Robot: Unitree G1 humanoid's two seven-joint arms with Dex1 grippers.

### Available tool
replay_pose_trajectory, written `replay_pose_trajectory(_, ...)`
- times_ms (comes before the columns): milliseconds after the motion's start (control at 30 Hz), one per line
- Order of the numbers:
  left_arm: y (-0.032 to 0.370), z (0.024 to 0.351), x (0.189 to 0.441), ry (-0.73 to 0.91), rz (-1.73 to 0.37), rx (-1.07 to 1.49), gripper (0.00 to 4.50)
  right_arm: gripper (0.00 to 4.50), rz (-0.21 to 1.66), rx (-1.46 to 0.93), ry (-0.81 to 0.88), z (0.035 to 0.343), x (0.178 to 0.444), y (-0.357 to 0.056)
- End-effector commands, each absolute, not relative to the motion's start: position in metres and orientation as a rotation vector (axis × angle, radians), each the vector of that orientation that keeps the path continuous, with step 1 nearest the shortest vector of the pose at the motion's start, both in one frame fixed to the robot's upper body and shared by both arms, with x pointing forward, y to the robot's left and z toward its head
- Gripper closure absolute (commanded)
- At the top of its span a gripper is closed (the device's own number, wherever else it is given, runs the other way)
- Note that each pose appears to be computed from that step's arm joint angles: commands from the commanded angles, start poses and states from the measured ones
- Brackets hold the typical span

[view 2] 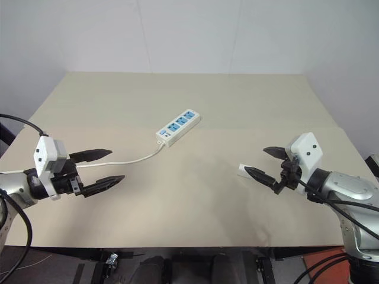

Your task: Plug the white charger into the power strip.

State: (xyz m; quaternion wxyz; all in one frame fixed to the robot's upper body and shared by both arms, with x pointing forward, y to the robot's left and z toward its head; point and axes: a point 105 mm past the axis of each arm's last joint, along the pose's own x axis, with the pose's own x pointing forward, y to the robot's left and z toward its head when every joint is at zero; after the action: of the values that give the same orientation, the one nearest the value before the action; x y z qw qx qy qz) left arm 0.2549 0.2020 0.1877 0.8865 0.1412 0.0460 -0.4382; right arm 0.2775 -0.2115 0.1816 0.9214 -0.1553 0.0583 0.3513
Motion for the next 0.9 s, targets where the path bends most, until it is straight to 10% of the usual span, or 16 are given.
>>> replay_pose_trajectory(33,0.196,0.197,0.253,0.052,-0.928,0.309,0.02,0.0,0.711,-0.356,0.059,0.198,0.275,-0.215)
replay_pose_trajectory(533,0.195,0.197,0.255,0.052,-0.929,0.308,0.02,0.0,0.718,-0.352,0.069,0.199,0.276,-0.212)
replay_pose_trajectory(900,0.191,0.168,0.337,0.201,-0.715,0.278,0.02,0.0,0.732,-0.353,0.04,0.201,0.282,-0.2)
